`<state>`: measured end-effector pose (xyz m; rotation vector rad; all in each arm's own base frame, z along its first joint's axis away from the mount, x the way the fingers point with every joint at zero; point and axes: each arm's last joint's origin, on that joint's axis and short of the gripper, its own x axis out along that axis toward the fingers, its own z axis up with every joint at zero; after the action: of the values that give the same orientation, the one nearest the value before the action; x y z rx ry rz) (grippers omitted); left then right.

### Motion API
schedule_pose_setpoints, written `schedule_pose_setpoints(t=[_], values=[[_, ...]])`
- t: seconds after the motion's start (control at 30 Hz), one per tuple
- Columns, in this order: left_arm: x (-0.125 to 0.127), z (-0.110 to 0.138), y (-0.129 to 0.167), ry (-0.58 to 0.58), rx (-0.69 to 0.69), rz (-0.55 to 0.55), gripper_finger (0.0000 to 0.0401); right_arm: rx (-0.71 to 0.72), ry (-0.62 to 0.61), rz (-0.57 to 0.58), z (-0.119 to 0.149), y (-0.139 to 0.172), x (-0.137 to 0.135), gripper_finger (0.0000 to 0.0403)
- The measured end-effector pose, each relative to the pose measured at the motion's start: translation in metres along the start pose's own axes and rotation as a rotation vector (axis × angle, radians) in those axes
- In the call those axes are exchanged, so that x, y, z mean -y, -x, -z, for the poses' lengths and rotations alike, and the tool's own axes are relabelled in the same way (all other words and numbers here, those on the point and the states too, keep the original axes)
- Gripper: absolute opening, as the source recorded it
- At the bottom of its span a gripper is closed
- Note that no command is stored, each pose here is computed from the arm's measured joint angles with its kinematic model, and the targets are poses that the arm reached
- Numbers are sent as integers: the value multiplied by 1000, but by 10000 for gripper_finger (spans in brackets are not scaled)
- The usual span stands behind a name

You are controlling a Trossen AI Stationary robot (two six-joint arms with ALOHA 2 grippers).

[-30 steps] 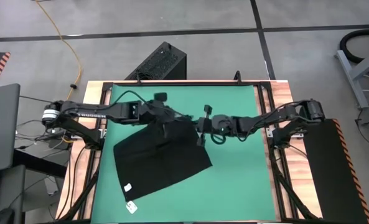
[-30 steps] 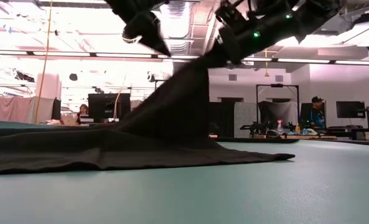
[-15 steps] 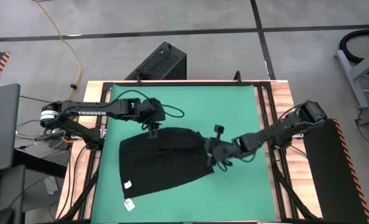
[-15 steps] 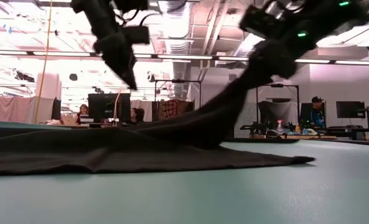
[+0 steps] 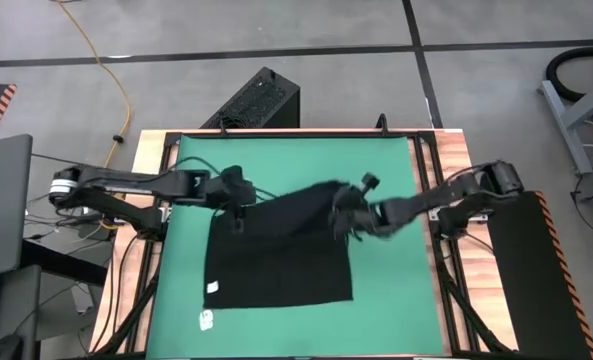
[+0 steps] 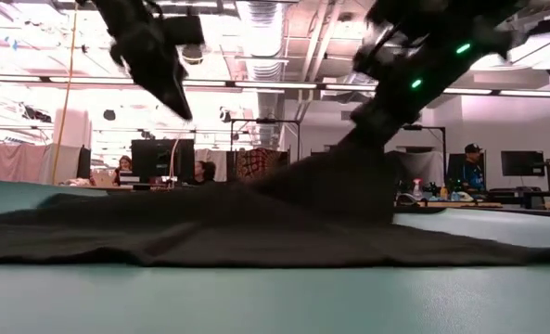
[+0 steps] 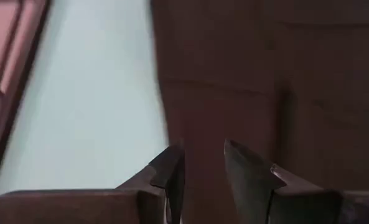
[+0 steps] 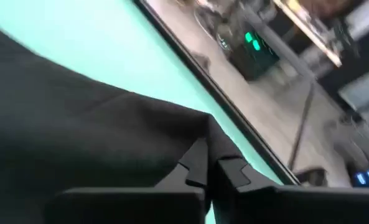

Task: Roll towel
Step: Fold the brown towel

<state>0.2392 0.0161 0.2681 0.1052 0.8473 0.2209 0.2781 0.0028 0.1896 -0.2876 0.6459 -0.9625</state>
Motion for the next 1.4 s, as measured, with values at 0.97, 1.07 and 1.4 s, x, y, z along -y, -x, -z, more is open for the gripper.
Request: schedule_pose_setpoints(t=[0.97, 1.07, 1.4], values=[[134, 39, 32, -351, 15, -40, 100, -94, 332, -524, -19, 44, 17, 284], [139, 42, 33, -300, -21, 63, 100, -140, 306, -785, -16, 51, 7, 284], [150, 66, 29, -315, 43, 8, 100, 37, 184, -874, -11, 62, -43, 282]])
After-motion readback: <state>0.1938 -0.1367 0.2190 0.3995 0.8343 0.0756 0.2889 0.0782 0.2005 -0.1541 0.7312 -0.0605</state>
